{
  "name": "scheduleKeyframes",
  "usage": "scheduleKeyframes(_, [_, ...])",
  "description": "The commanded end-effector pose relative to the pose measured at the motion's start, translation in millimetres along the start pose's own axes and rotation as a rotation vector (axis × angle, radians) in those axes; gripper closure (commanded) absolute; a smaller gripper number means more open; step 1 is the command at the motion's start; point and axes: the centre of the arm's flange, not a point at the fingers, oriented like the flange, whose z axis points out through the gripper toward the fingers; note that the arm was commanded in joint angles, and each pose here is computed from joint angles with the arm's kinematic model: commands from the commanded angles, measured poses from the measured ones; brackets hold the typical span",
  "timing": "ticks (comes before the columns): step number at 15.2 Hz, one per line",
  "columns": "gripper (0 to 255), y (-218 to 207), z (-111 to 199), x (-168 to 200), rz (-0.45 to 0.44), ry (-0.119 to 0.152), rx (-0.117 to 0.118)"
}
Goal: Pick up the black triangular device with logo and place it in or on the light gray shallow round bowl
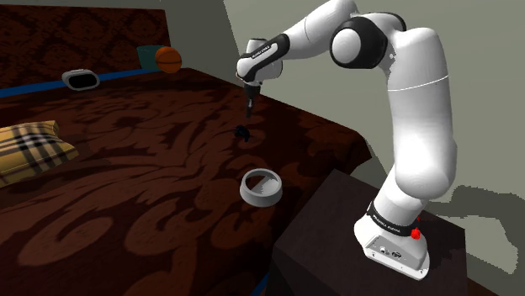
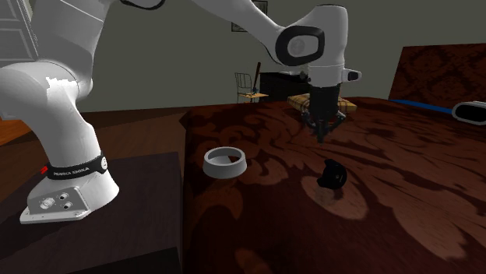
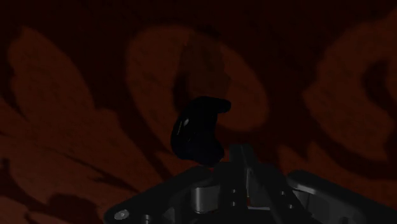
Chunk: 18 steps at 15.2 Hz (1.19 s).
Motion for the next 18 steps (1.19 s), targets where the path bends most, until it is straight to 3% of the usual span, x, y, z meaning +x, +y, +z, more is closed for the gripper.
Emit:
scheduleKeyframes(1, [255, 0.0, 0.0, 0.0, 0.000, 0.000, 0.000])
scheduleKeyframes(2, [0, 0.0, 0.0, 0.0, 0.000, 0.000, 0.000])
scheduleKeyframes(8, [0, -29.2, 78.3, 52.2, 0.450, -0.070, -0.314])
scheduleKeyframes(9, [0, -29.4, 83.8, 55.7, 0.480, -0.075, -0.334])
scheduleKeyframes(18, [0, -17.4, 121.5, 49.8, 0.480, -0.075, -0.334])
